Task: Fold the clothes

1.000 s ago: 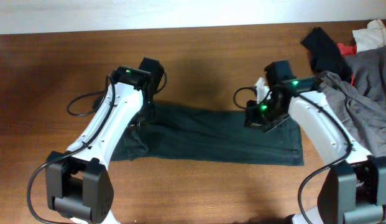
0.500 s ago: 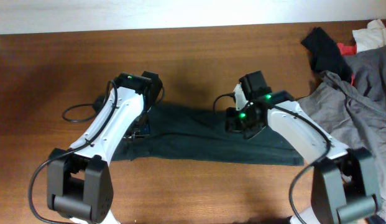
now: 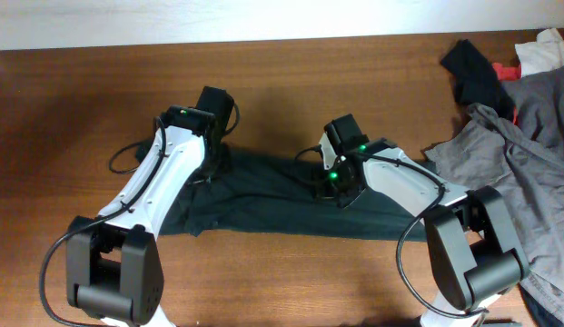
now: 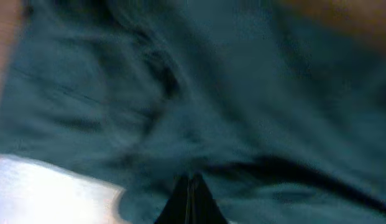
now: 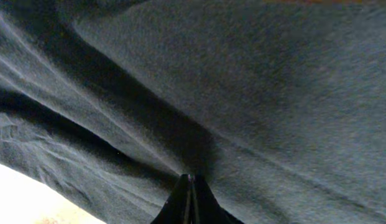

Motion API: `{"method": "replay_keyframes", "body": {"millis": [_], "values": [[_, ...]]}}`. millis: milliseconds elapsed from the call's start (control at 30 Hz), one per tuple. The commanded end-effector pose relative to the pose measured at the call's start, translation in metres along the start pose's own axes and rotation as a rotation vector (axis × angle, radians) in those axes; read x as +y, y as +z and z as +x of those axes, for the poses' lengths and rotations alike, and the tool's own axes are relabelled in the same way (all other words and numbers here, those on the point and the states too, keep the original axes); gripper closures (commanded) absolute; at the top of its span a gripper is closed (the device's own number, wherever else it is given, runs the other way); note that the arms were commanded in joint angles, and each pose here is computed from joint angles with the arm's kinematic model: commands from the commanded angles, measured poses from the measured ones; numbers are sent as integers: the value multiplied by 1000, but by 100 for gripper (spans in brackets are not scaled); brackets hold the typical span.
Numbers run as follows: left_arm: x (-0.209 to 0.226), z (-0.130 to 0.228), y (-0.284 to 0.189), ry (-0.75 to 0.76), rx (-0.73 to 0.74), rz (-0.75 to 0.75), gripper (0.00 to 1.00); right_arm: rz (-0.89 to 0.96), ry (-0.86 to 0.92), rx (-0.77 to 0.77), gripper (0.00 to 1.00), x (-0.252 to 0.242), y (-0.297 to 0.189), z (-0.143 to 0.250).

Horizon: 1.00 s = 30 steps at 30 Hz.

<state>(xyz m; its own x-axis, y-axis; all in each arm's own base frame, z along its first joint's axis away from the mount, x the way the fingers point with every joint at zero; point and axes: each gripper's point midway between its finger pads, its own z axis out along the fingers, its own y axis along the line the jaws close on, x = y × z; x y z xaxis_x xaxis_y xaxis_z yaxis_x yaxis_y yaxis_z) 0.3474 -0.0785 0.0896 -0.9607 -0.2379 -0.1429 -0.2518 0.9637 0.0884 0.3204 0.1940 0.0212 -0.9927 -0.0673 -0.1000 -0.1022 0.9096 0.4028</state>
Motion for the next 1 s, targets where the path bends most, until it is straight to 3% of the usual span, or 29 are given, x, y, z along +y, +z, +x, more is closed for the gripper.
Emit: {"method": "replay_keyframes", "body": {"millis": [0,533,967], "values": [[-20,5,8,18,48,99,99,-3,-13,19,96,5,5,6],[-26,15,73,31,171,28,100,-3,-49,-6,96,11,11,4],[-25,17,76,33,185,19,100,-25,-37,35,96,12,15,17]]}}
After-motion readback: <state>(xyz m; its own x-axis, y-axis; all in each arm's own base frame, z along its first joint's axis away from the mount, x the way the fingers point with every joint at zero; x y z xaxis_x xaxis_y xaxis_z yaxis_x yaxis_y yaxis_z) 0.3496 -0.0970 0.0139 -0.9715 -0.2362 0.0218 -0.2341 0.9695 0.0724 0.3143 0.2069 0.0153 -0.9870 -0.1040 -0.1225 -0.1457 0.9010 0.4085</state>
